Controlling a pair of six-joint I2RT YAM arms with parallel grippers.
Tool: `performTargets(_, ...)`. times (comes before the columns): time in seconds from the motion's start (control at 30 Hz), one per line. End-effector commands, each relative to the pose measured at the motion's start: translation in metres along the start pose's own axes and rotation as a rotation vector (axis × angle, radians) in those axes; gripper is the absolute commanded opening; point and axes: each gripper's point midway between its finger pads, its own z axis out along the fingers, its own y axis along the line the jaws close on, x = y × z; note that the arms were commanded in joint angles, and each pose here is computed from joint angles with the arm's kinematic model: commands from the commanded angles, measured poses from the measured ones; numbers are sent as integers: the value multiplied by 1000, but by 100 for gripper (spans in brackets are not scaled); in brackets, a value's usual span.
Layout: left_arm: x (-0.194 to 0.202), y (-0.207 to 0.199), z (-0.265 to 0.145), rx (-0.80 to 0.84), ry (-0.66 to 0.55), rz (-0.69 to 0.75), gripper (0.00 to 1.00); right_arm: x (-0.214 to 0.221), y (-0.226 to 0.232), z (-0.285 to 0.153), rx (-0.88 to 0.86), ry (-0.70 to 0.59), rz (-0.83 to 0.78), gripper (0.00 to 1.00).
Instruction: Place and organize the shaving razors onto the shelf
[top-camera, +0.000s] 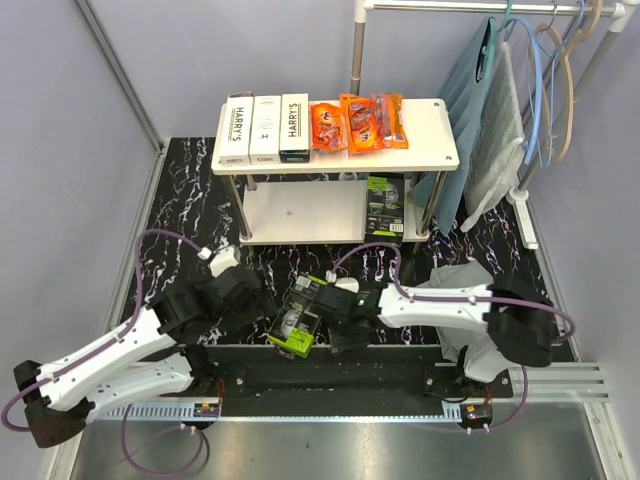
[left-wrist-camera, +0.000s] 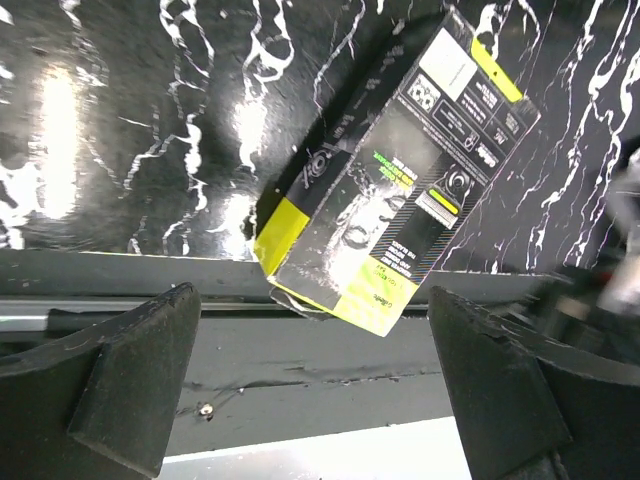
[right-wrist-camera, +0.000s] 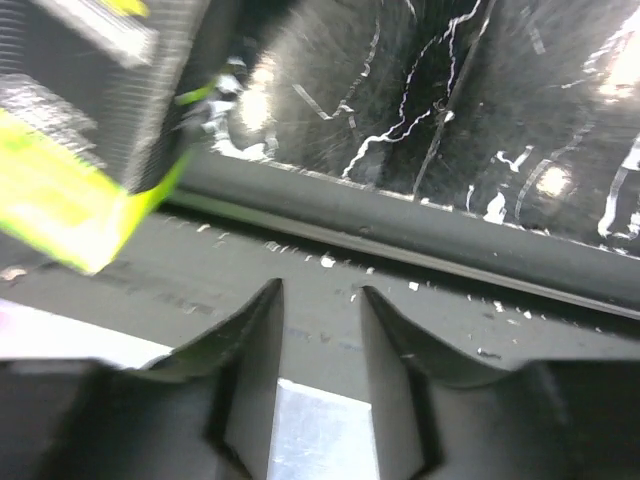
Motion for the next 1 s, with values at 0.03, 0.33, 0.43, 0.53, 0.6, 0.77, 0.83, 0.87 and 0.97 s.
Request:
performTargets(0.03,-3,-23,6,94,0,-7,99,-26,2,-43,-105,-202,77,61)
performTargets(0.33,0,-37,42,150,24,3,99,-36,10,-58,-424,-350,281,96)
performTargets(0.43,10,-36,63,126,69,34,99,-35,10,-50,-443,-346,306,97)
performTargets(0.53,13,-42,81,116,89,68,99,-42,21,-46,-483,-358,319,99)
performTargets(0.6,17,-41,92,87,113,83,99,-46,26,-39,-487,-351,322,99)
performTargets(0.77,24,-51,105,117,153,101,98,-63,56,-35,-632,-317,343,97)
performTargets(0.83,28,-54,109,124,174,101,96,-71,59,-24,-664,-304,378,93)
performTargets(0.87,29,-53,110,125,182,99,95,-69,60,-19,-661,-281,381,92)
performTargets(0.97,37,-57,110,155,213,87,92,-64,60,0,-627,-224,382,88)
